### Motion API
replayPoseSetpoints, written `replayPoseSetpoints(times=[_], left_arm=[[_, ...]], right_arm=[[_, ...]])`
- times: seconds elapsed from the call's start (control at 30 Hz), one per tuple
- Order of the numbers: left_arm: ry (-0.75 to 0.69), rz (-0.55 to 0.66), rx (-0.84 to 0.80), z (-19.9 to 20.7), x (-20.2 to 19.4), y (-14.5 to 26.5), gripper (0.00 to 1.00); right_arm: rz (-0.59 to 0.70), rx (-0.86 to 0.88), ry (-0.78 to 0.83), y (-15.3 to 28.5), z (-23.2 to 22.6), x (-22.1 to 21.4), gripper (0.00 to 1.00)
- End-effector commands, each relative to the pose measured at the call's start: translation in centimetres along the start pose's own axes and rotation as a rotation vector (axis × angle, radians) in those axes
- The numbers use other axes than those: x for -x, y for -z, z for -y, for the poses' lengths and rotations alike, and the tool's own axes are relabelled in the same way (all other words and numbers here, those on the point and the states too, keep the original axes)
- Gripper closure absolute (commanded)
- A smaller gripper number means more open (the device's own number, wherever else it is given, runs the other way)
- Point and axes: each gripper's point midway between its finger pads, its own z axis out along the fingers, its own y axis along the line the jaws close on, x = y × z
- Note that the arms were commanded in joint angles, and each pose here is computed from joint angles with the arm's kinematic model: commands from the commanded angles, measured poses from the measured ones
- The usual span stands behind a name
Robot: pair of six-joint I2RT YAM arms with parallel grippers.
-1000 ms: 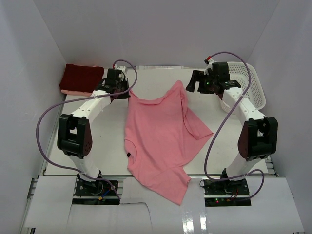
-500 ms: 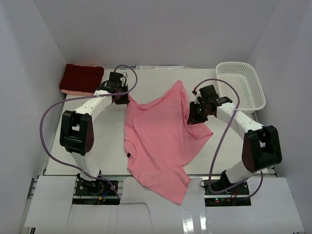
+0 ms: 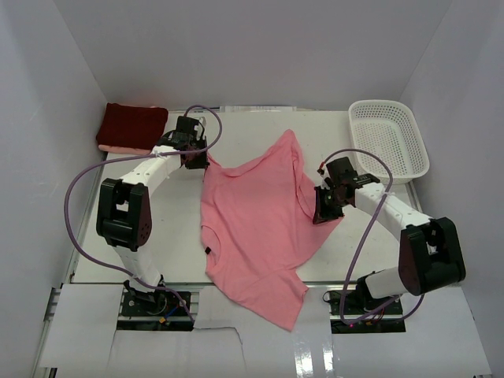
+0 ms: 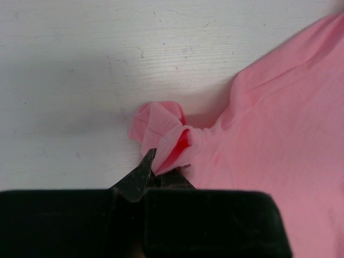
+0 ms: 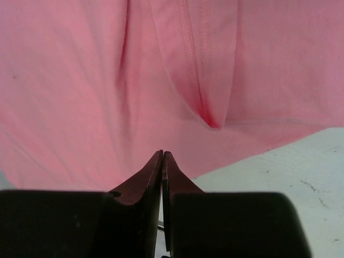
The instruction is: Fold and stack the t-shirts
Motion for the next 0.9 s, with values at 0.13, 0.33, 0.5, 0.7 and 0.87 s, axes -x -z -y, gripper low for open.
replayPoseSetpoints(times=[0.13, 0.33, 0.5, 0.7, 0.87], left_arm=[[0.004, 0.039, 0.005, -0.1, 1.6, 1.2, 1.0], [0.013, -0.006, 0.016, -0.4, 0.3, 1.3, 1.0], [0.023, -0.063, 0.096, -2.0, -1.8, 1.5, 1.0], [0.043, -0.138, 0.093, -2.3, -5.0, 2.0, 1.0], [0.023, -0.226, 0.11, -1.7, -8.8, 2.6, 1.0]], right_arm=[[-0.059, -0.033, -0.026, -2.2, 1.1, -0.6, 0.91], [-0.08, -0.083, -0.028, -3.6, 1.8, 1.1, 0.92], [-0.097, -0.121, -0.032, -4.9, 2.3, 2.9, 0.92], [-0.097, -0.134, -0.037, -6.7, 2.1, 6.6, 0.92], [-0.073, -0.124, -0.036, -8.7, 1.4, 12.6, 0.92]])
